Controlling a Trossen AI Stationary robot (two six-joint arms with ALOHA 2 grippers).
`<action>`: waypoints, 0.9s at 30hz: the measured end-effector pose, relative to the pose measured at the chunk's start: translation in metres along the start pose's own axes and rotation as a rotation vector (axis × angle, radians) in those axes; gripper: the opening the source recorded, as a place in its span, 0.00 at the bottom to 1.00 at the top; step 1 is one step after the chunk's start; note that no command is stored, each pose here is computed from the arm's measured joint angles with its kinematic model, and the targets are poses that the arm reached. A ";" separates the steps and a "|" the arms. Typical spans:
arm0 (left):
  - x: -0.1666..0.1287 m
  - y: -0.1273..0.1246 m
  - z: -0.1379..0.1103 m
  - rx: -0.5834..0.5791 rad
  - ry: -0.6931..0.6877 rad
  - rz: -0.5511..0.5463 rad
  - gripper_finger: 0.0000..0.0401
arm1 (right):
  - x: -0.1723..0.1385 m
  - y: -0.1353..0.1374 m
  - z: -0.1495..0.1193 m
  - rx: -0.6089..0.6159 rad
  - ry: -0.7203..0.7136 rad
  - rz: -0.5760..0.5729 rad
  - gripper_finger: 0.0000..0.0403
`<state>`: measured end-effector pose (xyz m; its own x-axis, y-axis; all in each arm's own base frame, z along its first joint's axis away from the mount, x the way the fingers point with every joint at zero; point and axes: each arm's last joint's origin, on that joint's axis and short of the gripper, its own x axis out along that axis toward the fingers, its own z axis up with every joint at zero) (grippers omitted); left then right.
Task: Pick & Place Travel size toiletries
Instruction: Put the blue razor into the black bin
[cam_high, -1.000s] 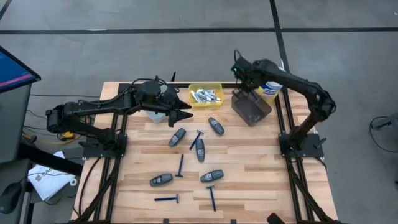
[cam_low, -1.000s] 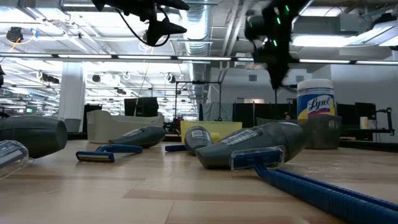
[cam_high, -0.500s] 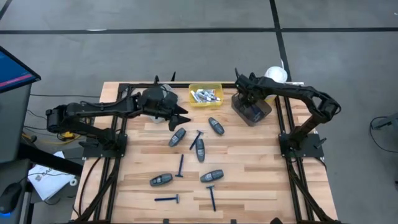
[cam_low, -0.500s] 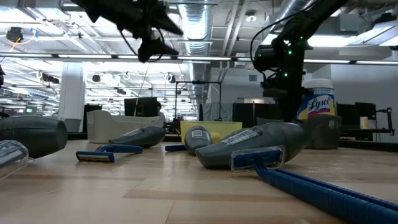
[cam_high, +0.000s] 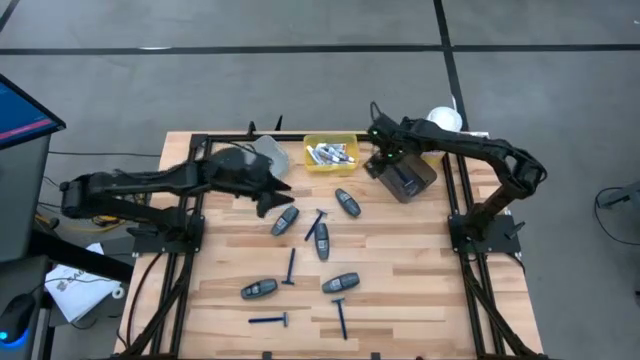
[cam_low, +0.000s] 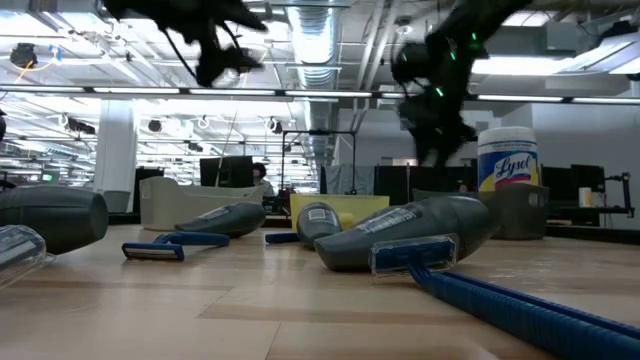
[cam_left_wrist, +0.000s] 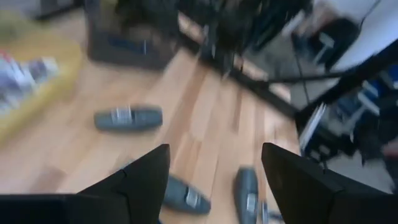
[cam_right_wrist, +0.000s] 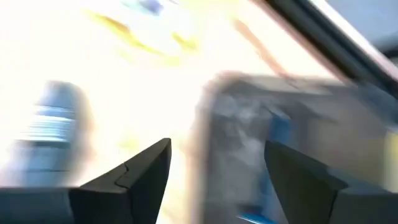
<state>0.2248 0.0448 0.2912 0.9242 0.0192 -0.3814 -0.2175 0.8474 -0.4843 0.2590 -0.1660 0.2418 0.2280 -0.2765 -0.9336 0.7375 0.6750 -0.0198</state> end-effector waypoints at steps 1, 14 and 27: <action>-0.010 -0.004 0.003 0.011 -0.046 0.006 0.61 | -0.006 0.011 0.004 -0.022 -0.033 0.050 0.62; -0.095 0.002 -0.031 -0.018 -0.359 0.040 0.50 | 0.023 0.164 0.021 -0.348 -0.123 0.255 0.53; -0.094 0.015 -0.056 -0.083 -0.347 0.032 0.50 | 0.078 0.204 0.036 -0.477 0.103 0.251 0.58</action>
<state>0.1173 0.0258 0.2763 0.9651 0.2355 -0.1143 -0.2592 0.7977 -0.5445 0.4503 -0.0748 0.1780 0.2784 -0.0147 -0.9603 0.2935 0.9534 0.0705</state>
